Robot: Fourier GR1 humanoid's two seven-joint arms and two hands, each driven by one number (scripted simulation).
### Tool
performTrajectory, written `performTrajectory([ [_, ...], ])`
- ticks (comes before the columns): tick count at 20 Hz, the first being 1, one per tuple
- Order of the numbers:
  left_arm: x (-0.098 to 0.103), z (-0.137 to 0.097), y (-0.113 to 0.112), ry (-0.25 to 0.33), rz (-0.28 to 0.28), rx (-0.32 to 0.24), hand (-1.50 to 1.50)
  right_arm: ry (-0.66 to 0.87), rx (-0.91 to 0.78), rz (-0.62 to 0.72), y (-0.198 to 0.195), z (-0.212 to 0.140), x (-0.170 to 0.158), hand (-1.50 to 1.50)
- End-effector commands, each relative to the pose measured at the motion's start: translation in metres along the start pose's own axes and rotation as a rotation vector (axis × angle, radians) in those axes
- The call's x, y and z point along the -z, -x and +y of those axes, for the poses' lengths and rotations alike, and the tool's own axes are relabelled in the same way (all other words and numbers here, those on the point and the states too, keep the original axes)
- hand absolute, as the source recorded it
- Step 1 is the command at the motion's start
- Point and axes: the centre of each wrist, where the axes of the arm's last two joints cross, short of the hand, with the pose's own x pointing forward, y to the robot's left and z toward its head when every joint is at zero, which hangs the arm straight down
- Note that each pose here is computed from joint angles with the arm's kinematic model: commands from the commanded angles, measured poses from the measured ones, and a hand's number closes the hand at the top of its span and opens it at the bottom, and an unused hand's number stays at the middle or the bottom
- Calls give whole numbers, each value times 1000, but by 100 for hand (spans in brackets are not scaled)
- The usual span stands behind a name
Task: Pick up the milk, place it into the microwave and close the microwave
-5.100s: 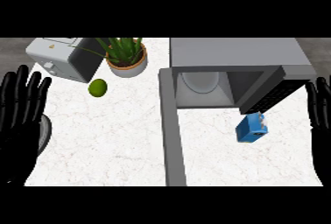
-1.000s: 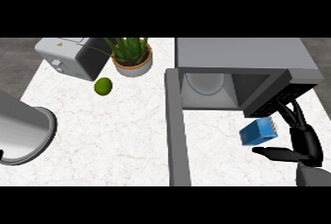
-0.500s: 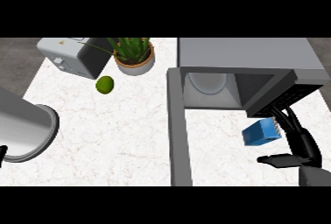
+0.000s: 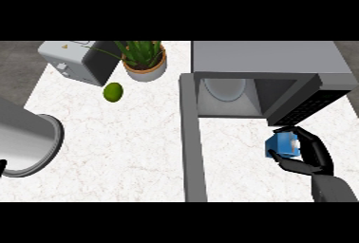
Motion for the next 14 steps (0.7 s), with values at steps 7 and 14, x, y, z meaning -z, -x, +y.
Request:
performTrajectory([
  [7,-3,-2,-4,4,2,-7,-150,38,57,-153,-4,35,8,150],
  [14,11,-10,-1,-8,6,-30,-150,191,68,-189,-14,24,-19,150],
])
